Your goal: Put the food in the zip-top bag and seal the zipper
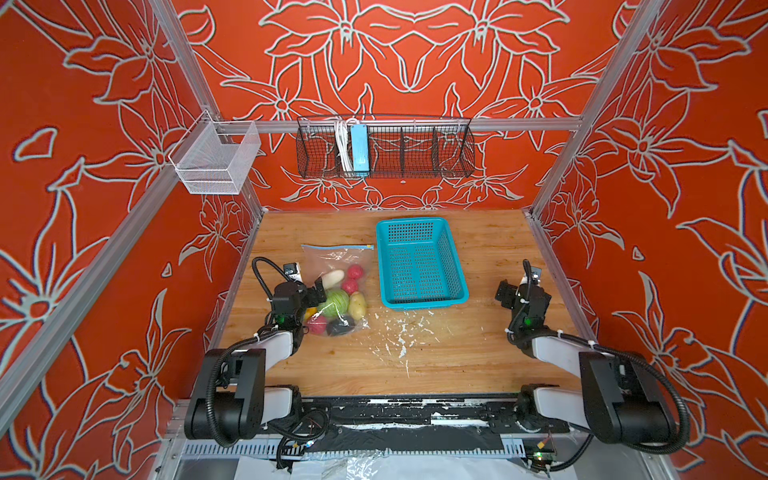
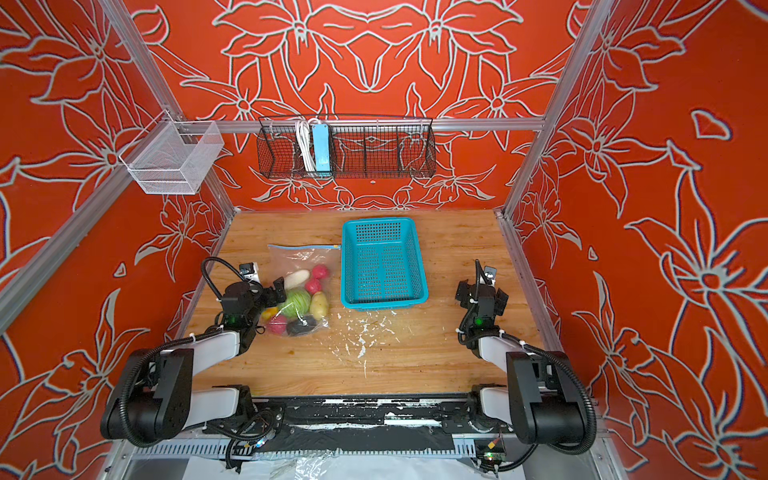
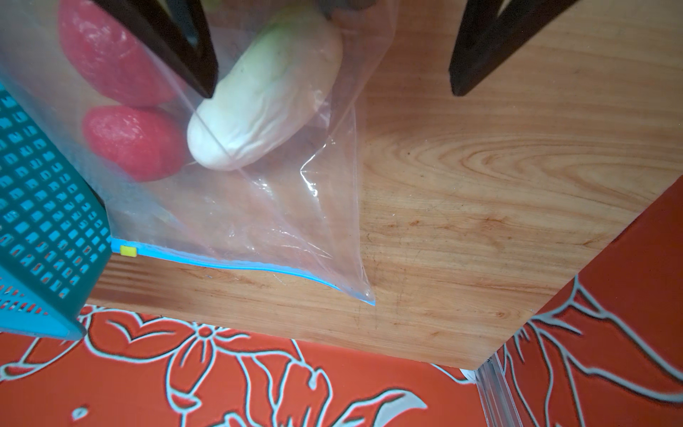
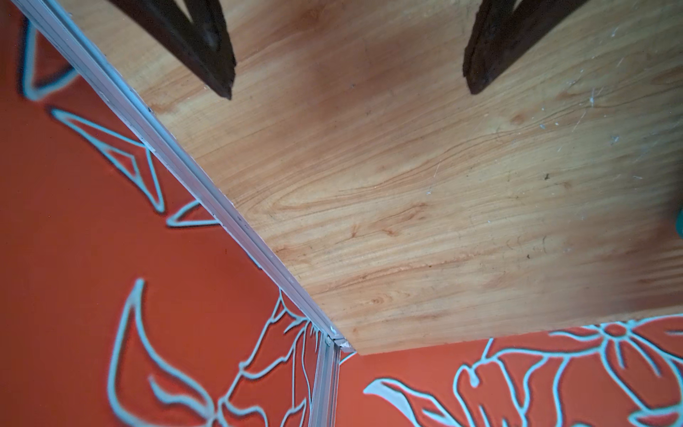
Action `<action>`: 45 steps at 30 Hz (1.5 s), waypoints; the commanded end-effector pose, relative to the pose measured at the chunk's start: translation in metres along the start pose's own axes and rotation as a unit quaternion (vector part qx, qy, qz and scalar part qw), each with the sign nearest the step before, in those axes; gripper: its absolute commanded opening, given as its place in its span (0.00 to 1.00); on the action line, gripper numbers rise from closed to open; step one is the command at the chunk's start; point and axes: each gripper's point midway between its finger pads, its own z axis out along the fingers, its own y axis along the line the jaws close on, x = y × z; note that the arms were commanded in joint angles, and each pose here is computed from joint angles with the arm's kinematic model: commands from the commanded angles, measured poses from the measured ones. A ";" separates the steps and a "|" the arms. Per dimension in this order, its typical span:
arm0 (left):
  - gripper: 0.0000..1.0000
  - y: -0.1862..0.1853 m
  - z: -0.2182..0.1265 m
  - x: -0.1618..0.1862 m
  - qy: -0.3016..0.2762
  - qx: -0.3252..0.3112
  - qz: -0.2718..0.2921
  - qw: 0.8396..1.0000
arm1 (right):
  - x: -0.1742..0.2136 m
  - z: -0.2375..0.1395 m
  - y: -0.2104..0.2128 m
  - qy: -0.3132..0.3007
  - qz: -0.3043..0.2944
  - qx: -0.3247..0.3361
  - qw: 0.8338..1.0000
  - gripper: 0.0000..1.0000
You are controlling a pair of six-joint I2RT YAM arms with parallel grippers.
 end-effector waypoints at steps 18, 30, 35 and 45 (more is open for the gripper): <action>0.97 0.000 0.000 0.012 0.021 0.002 0.009 1.000 | 0.003 0.011 0.064 -0.019 -0.064 -0.155 0.986 0.98; 0.97 0.000 0.000 0.012 0.022 0.002 0.009 1.000 | 0.007 0.010 0.067 0.007 -0.079 -0.158 0.984 0.98; 0.97 0.000 0.000 0.012 0.022 0.002 0.009 1.000 | 0.007 0.010 0.067 0.007 -0.079 -0.158 0.984 0.98; 0.97 0.000 0.000 0.012 0.021 0.002 0.009 1.000 | 0.007 0.010 0.067 0.007 -0.079 -0.158 0.984 0.98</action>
